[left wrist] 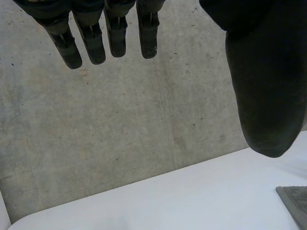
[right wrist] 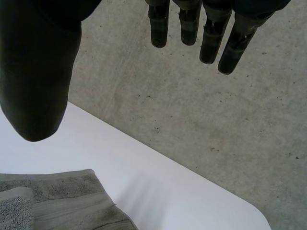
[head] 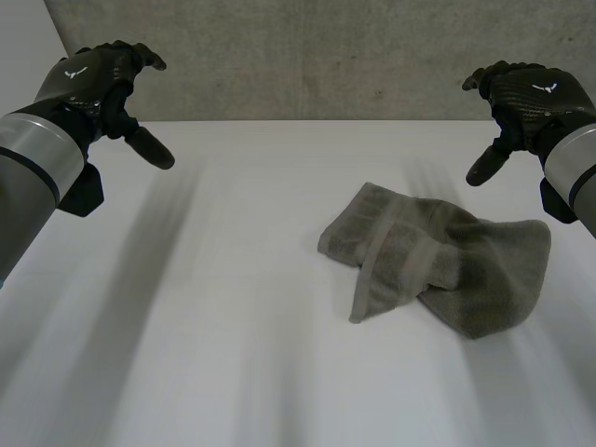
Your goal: Fold the towel.
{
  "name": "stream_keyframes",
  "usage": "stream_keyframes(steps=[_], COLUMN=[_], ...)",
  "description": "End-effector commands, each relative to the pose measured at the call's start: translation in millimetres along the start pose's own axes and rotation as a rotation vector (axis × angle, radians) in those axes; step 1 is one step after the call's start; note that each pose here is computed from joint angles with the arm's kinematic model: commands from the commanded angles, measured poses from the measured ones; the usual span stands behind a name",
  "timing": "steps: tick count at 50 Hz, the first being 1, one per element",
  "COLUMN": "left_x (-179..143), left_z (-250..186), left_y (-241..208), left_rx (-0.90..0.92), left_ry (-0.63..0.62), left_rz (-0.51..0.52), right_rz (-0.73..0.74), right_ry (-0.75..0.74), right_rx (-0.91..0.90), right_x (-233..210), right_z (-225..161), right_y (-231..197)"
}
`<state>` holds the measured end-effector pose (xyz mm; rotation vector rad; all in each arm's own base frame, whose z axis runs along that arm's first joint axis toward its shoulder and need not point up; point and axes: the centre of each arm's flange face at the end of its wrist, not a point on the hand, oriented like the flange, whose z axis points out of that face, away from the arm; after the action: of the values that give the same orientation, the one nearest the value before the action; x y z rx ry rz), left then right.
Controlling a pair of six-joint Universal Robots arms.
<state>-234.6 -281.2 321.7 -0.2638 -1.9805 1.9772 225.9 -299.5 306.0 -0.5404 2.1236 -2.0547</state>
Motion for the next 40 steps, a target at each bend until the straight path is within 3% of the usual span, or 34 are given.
stream_keyframes(steps=[1, 13, 22, 30, 35, 40], left_x=[0, 0, 0, -1, -1, -1], left_z=[0, 0, 2, 4, 6, 6], left_y=[-1, 0, 4, 9, 11, 11], left_rx=[0.003, 0.000, -0.008, -0.022, -0.028, -0.028], left_ry=[0.000, 0.000, 0.001, -0.001, -0.002, -0.002], left_rz=[-0.001, -0.001, 0.000, -0.001, -0.001, -0.001], right_rz=[0.000, -0.009, 0.020, -0.014, -0.025, -0.059], right_ry=[0.000, -0.040, -0.170, -0.210, -0.231, -0.264], right_rx=[0.001, -0.037, -0.372, -0.492, -0.519, -0.422], right_x=[0, -2, 10, 2, -5, -23], right_z=[0, 1, 28, 37, 38, 39], right_y=[0, 6, 82, 126, 140, 128])
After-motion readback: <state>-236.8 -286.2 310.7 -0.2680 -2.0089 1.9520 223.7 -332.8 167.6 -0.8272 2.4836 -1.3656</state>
